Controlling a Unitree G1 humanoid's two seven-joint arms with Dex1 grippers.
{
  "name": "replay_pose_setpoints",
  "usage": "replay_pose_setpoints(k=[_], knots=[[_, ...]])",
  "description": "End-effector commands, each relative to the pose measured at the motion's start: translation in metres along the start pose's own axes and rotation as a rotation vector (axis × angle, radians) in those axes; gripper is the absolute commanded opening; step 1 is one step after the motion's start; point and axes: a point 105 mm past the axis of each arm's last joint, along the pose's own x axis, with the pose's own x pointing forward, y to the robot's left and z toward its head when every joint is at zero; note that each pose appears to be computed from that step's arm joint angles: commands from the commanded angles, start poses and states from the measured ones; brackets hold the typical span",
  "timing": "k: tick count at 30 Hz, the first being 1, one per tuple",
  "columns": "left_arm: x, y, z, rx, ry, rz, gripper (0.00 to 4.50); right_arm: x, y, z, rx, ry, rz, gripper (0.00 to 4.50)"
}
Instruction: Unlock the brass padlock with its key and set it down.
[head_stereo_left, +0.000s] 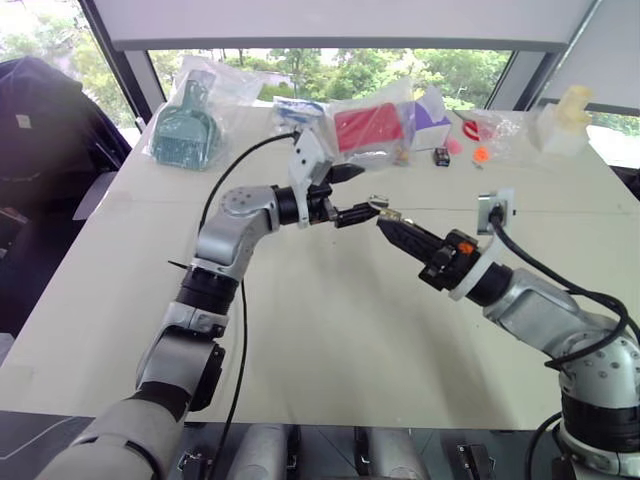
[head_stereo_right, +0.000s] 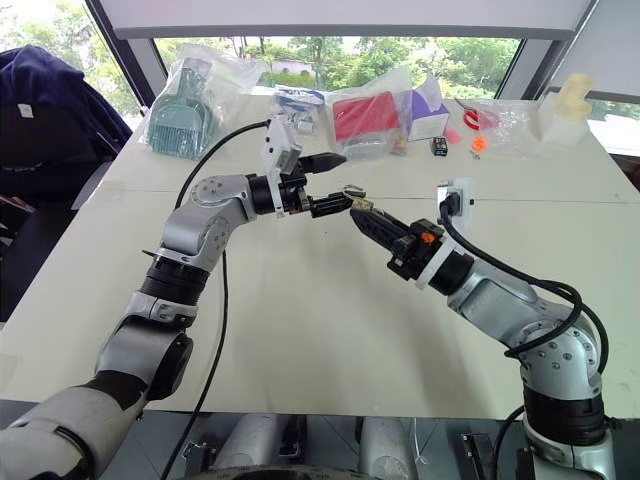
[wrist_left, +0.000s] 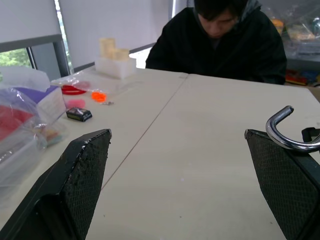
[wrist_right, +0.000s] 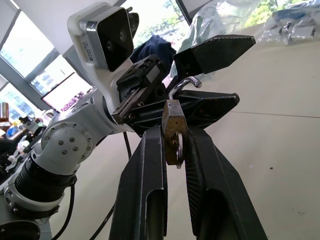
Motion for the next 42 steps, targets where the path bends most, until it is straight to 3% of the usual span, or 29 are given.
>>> replay_pose_setpoints(k=[1,8,13,17,24,28,33,37,42], knots=[[-0.001,-0.001,0.019,0.048,-0.047,-0.005,4.44,0.0,0.005,0.005,-0.022,-0.021,0.019,0.1],[-0.023,0.007,-0.01,0.006,0.063,0.027,4.44,-0.009,-0.005,0.01,0.04,-0.057,-0.021,0.1],[-0.047,-0.029,-0.018,-0.166,0.159,-0.153,4.44,-0.027,-0.04,-0.043,0.127,0.24,-0.174,0.1],[-0.063,-0.05,-0.024,-0.254,0.235,-0.218,4.44,-0.029,-0.048,-0.053,0.278,0.288,-0.176,0.1],[-0.072,-0.057,-0.029,-0.357,0.261,-0.195,4.44,-0.033,-0.079,-0.074,0.353,0.38,-0.263,0.1],[-0.076,-0.065,-0.033,-0.355,0.295,-0.227,4.5,-0.041,-0.089,-0.077,0.351,0.421,-0.303,1.85],[-0.077,-0.059,-0.036,-0.345,0.3,-0.196,4.5,-0.054,-0.093,-0.073,0.249,0.486,-0.334,4.44],[-0.08,-0.051,-0.037,-0.362,0.297,-0.166,4.5,-0.086,-0.088,-0.076,0.006,0.671,-0.352,4.48],[-0.088,-0.045,-0.038,-0.365,0.275,-0.123,4.5,-0.119,-0.084,-0.06,-0.197,0.724,-0.345,4.48]])
